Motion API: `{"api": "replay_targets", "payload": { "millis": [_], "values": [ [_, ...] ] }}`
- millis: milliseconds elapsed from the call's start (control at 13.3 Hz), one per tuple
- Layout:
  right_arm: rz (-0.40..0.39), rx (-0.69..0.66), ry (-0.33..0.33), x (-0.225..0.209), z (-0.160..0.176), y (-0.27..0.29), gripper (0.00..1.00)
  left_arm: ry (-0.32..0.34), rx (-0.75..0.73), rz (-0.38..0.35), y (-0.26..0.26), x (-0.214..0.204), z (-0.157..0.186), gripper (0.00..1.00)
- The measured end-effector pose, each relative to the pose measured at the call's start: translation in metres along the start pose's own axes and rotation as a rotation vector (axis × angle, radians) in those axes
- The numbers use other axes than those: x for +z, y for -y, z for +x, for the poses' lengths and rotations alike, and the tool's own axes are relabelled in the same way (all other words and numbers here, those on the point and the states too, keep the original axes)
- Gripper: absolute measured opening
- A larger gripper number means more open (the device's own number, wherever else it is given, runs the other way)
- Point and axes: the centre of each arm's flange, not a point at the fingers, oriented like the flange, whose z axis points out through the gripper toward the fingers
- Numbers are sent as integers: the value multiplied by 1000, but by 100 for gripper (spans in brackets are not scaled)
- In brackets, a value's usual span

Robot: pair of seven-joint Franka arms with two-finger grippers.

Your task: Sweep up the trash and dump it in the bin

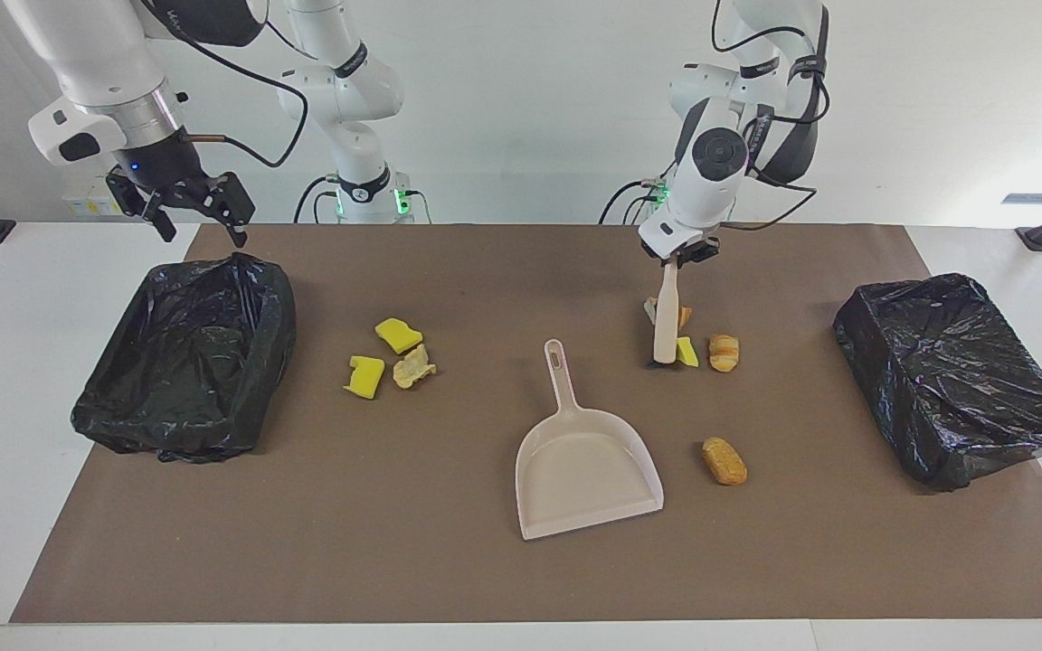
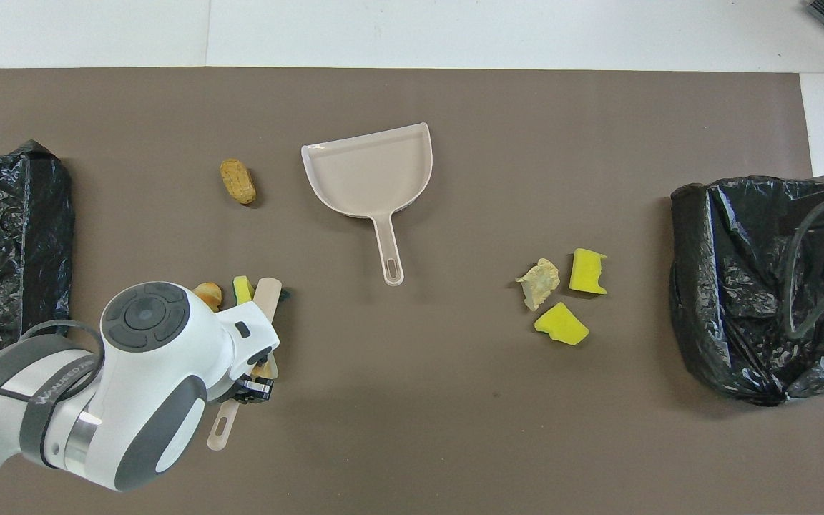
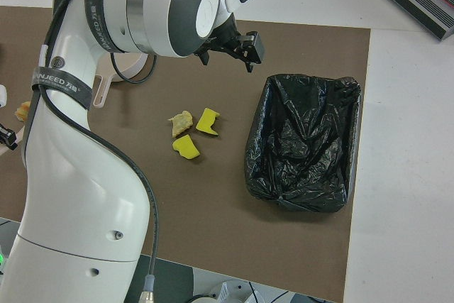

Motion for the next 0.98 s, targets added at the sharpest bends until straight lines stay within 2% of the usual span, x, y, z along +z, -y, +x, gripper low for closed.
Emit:
{"api": "replay_targets", "payload": {
  "millis": [301,602,978],
  "values": [
    [0,0,0,0,0,0,100,-60,-29,-20,13,-33,16,27],
    [0,0,0,0,0,0,100,-140,-105,-52,50,-68,32,27],
    [0,0,0,0,0,0,100,-301,-162,-76,94,-66,75,27]
  ]
}}
